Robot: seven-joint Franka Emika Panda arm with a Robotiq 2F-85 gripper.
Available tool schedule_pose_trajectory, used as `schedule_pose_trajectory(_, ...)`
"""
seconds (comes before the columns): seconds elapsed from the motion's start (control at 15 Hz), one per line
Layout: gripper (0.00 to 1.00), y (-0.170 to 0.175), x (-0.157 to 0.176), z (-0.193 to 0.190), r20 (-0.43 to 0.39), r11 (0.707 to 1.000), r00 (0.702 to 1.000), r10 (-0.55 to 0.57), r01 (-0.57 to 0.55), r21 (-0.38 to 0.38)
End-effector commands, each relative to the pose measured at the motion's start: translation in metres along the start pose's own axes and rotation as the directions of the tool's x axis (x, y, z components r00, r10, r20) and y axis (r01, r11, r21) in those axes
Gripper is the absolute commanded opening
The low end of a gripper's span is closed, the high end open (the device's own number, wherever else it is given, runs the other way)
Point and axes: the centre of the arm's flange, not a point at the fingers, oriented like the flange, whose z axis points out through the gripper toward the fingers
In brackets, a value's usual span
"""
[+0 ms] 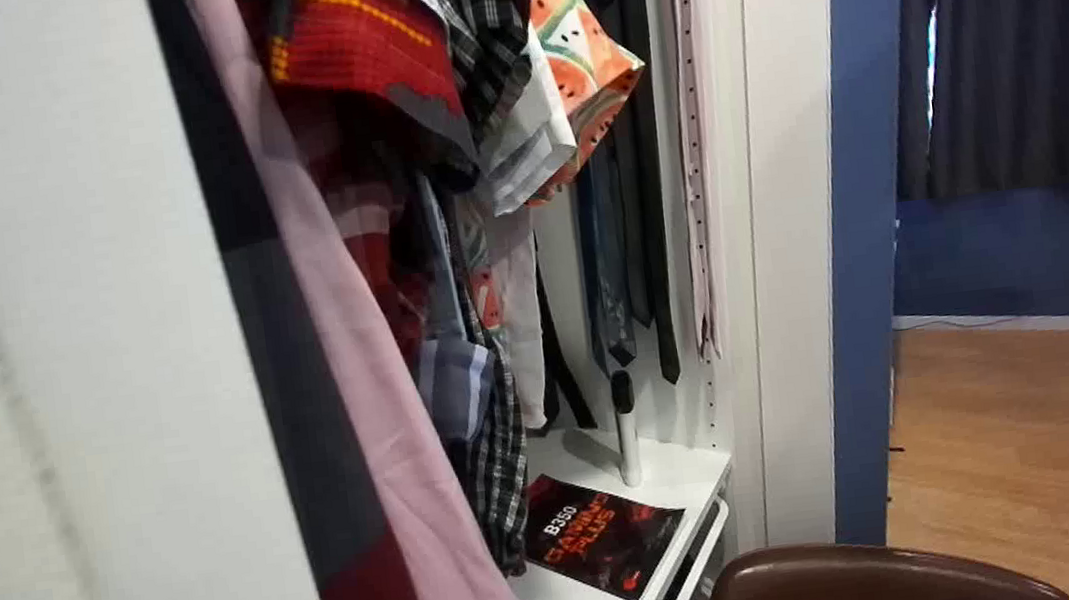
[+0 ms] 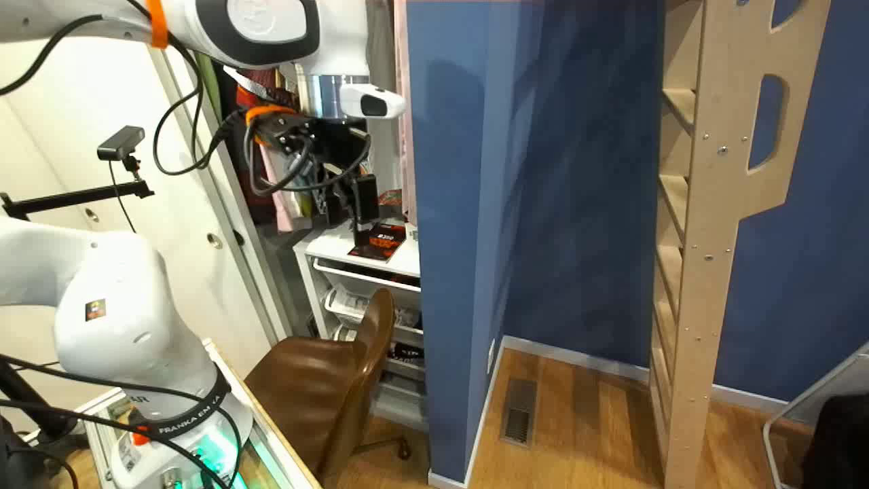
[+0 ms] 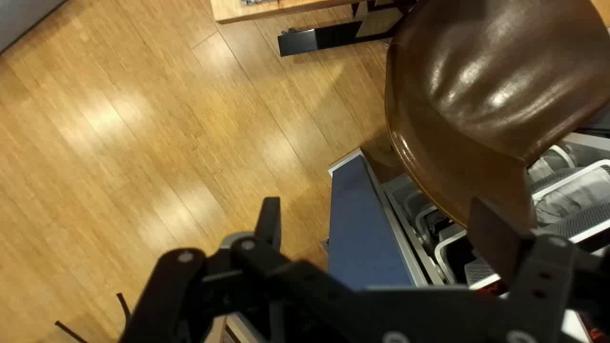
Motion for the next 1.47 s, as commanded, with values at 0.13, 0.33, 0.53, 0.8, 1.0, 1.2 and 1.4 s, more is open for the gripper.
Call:
schedule_pose_trajectory(0.13,1.00,0.000,0.000,0.000,0.000,1.000,1.000,0.000,0.000,0.000)
schedule_pose_trajectory(0.33,1.00,-0.009,0.000,-0.013,-0.033,0.998,0.998,-0.045,0.046,0.036)
schedule_pose_trajectory(0.53,1.00,-0.038,-0.004,-0.058,-0.141,0.983,0.979,-0.150,0.163,0.085)
schedule_pose_trajectory(0.8,1.00,-0.082,-0.014,-0.125,-0.306,0.944,0.925,-0.224,0.284,0.169)
schedule_pose_trajectory(1.0,1.00,-0.073,-0.012,-0.106,-0.265,0.963,0.943,-0.203,0.241,0.120)
schedule_pose_trajectory(1.2,1.00,-0.070,-0.008,-0.097,-0.244,0.965,0.950,-0.196,0.231,0.127)
schedule_pose_trajectory(1.4,1.00,-0.081,-0.003,-0.108,-0.307,0.946,0.935,-0.178,0.249,0.208)
